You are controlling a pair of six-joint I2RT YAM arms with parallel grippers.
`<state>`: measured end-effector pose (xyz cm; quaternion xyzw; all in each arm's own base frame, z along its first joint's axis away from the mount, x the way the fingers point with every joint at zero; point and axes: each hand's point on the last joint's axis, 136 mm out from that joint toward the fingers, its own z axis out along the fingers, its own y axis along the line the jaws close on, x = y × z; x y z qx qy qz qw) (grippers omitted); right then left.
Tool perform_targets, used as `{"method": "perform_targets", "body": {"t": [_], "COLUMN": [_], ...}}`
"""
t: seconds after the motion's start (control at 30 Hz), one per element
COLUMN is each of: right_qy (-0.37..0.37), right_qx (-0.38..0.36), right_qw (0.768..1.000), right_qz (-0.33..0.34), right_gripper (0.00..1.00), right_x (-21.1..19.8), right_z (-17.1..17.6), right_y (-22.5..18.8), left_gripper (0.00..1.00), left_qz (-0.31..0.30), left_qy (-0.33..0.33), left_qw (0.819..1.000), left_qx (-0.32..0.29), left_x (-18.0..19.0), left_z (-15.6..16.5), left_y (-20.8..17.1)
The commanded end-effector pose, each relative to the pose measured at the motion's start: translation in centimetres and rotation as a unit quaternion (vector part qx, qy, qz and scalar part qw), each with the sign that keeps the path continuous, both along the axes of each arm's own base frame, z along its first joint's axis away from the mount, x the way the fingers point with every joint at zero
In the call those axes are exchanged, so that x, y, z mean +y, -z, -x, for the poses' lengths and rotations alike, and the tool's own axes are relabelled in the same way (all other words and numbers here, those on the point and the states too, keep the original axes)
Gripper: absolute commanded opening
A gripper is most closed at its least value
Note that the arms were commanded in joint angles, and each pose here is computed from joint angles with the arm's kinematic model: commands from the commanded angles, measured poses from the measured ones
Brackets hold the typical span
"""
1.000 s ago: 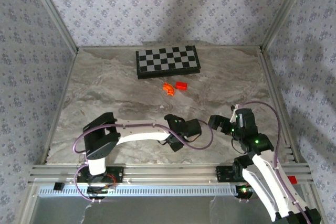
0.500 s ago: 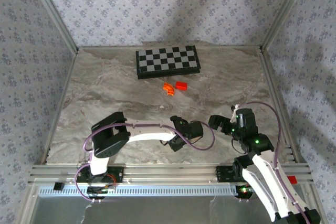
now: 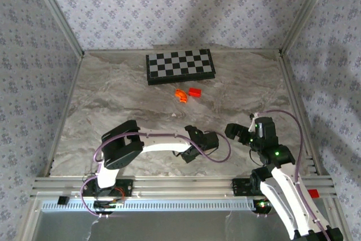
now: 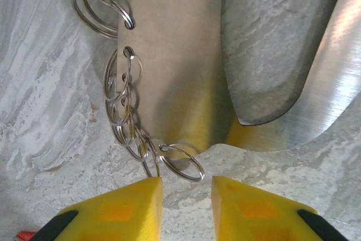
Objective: Put the keys on the keyring
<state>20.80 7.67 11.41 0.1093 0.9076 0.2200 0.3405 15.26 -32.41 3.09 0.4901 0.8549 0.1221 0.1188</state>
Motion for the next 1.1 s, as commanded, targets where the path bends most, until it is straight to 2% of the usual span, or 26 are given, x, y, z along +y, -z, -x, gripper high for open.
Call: {"method": "perform_targets", "body": {"t": [0.0,0.2,0.33,1.07], "right_qy": [0.005,0.005,0.005,0.013], "right_qx": [0.006,0.003,0.004,-0.002], "right_qw": [1.000,1.000,1.000,1.000], "right_qz": [0.004,0.003,0.004,0.004], "right_gripper": [1.00,1.00,0.99,1.00], "right_x": [-0.3,-0.3,-0.3,-0.6], "right_z": [0.3,0.3,0.3,0.1], "right_y": [0.1,0.1,0.2,0.0], "left_gripper": [0.26,0.29,0.27,0.27], "left_qz": [-0.021,-0.019,-0.013,-0.044], "left_qy": [0.012,0.019,0.025,0.025], "left_qw": [1.000,1.000,1.000,0.998], "left_qx": [-0.006,-0.014,-0.011,-0.041], "left_x": [0.1,-0.3,-0.9,-0.2], "left_z": [0.2,0.5,0.9,-0.2], "left_y": [0.0,-0.7,-0.9,0.1]}}
